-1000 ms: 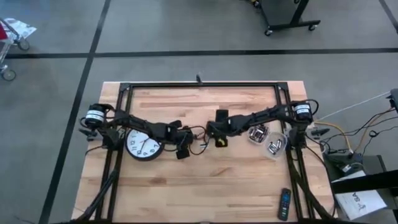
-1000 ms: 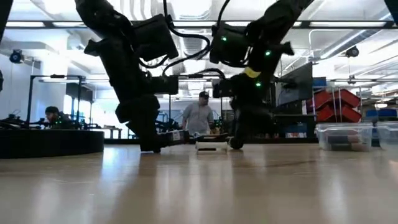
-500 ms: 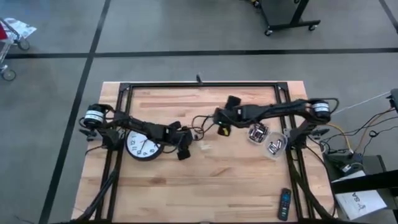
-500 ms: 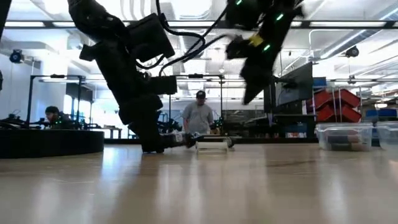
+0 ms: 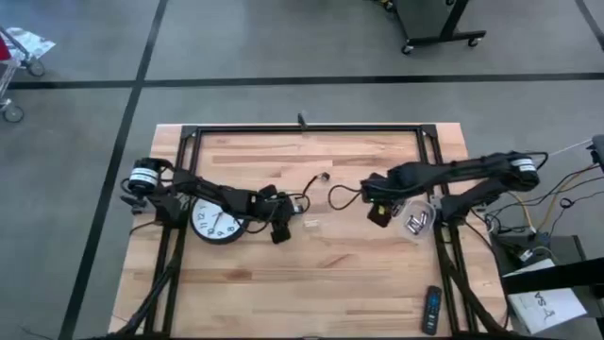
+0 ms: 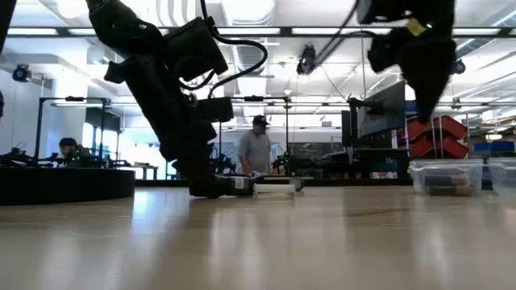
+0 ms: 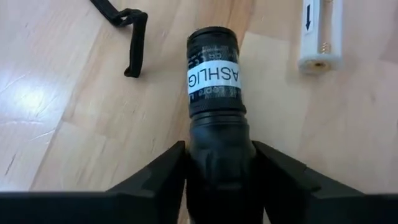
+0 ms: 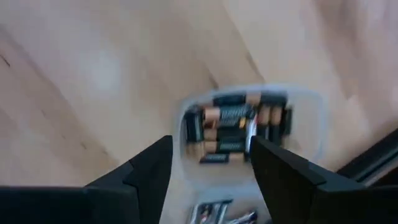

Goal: Insert battery
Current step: Remove the white battery holder

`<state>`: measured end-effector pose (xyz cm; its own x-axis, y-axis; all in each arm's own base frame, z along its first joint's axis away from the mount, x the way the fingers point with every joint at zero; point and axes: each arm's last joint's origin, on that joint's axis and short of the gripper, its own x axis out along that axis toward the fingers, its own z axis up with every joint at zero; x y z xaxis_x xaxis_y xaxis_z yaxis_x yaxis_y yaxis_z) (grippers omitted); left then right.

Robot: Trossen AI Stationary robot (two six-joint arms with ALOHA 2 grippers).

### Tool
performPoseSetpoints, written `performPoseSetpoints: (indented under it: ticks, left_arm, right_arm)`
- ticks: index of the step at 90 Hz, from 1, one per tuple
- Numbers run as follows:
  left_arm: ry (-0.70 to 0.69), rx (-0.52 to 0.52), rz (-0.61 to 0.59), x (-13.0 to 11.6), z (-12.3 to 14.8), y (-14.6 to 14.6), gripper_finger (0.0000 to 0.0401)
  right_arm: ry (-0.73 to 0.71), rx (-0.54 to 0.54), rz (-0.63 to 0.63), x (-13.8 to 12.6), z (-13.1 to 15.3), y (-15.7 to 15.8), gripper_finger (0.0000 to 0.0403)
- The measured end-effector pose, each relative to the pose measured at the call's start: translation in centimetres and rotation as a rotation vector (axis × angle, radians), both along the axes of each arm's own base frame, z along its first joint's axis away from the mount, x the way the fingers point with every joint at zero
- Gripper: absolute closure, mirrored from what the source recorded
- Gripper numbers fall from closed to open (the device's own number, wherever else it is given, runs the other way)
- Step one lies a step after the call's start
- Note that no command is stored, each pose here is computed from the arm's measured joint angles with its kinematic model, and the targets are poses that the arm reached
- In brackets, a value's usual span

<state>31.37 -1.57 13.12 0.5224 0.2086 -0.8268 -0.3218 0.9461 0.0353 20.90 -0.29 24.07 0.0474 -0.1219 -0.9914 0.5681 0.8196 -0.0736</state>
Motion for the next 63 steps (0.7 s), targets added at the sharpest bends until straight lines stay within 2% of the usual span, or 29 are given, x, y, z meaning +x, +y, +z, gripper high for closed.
performPoseSetpoints:
  ticks: [14,30,48,63]
  left_arm:
    - [-0.002,-0.003,0.005,0.0,0.0,0.0,0.0214]
    - [-0.010,-0.005,0.004,0.1,0.0,0.0,0.0229]
    - [-0.046,-0.035,-0.012,0.4,0.2,-0.2,0.0252]
    - [-0.061,-0.060,-0.030,0.5,0.3,-0.3,0.0256]
  right_arm:
    - [0.043,0.027,-0.045,-1.1,-1.9,0.1,0.0203]
    - [0.090,0.018,-0.032,-1.5,-3.3,0.0,0.0204]
    - [0.097,0.008,-0.010,-1.7,-3.3,0.0,0.0203]
    - [0.116,0.064,-0.042,-2.5,-2.7,0.2,0.0204]
